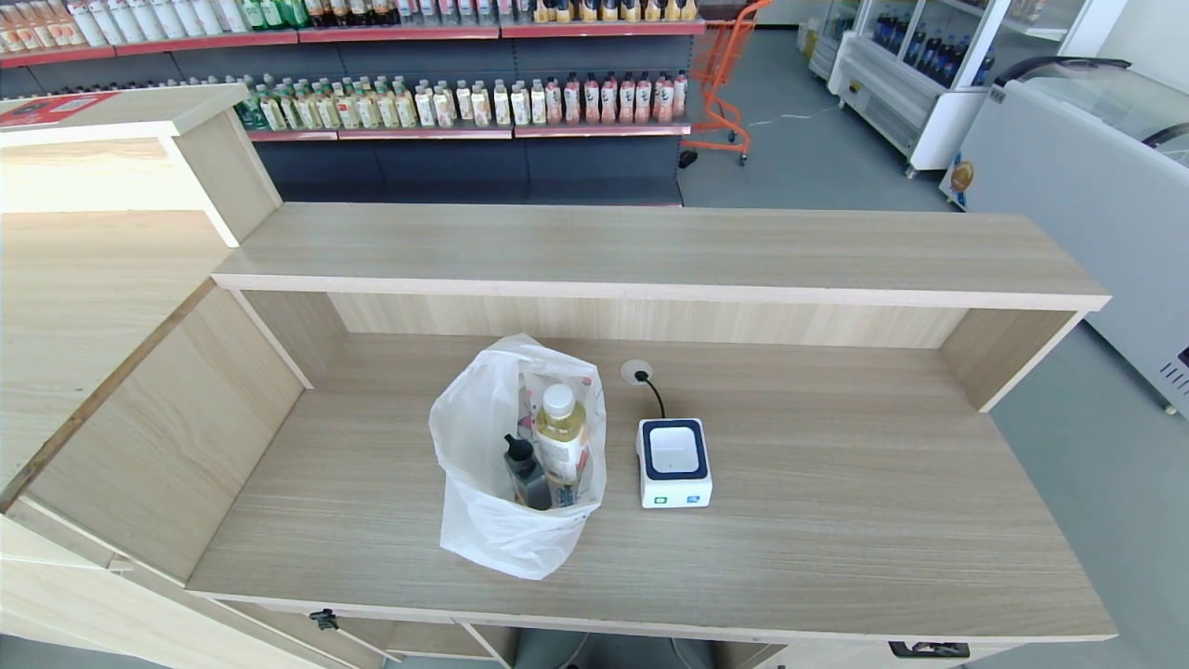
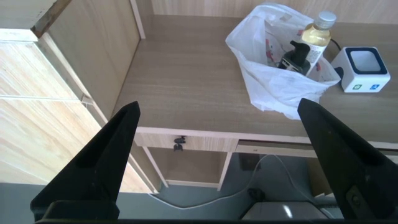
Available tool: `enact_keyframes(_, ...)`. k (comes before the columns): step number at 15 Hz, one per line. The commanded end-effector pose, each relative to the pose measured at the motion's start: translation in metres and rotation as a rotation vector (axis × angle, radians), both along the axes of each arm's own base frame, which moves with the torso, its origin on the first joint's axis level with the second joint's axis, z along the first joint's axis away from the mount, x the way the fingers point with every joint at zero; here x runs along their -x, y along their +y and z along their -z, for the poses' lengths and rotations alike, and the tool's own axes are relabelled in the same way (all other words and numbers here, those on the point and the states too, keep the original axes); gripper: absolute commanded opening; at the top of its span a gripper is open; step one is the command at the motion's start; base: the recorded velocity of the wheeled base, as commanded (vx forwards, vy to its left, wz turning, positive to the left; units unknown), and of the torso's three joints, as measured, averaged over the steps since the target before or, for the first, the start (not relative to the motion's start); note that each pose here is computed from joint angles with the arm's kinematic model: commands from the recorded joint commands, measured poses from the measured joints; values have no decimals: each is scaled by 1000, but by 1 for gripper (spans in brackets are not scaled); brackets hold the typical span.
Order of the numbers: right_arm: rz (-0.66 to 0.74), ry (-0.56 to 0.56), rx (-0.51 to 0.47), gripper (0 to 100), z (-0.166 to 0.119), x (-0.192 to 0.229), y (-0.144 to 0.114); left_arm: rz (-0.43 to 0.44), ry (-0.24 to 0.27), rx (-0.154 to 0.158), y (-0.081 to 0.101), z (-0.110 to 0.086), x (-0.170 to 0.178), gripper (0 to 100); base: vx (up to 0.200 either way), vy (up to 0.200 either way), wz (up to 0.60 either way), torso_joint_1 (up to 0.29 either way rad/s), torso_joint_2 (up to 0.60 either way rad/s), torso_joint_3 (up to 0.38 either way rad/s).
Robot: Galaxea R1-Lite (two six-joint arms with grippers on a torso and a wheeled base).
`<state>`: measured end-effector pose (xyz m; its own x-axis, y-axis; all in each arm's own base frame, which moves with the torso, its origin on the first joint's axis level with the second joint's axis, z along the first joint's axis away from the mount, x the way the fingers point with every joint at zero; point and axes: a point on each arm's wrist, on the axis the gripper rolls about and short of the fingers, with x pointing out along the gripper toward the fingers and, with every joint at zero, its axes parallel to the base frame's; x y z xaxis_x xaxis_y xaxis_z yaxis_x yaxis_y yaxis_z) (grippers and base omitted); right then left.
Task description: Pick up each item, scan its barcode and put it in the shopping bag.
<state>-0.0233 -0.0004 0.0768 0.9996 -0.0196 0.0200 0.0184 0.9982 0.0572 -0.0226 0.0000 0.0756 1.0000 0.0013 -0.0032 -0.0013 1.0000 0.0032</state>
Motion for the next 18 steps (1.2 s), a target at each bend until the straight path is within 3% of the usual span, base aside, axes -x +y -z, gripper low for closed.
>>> enact_keyframes(1, 0, 6, 0, 0, 0, 0, 0, 0, -2, -1, 0, 0, 0, 100, 0, -200, 0, -7, -2, 2)
enact_keyframes(3, 0, 6, 0, 0, 0, 0, 0, 0, -3, 5, 0, 0, 0, 100, 0, -200, 0, 0, 5, -2)
enact_keyframes(18, -1, 6, 8, 0, 0, 0, 0, 0, -2, 3, 0, 0, 0, 100, 0, 0, 0, 0, 0, 0)
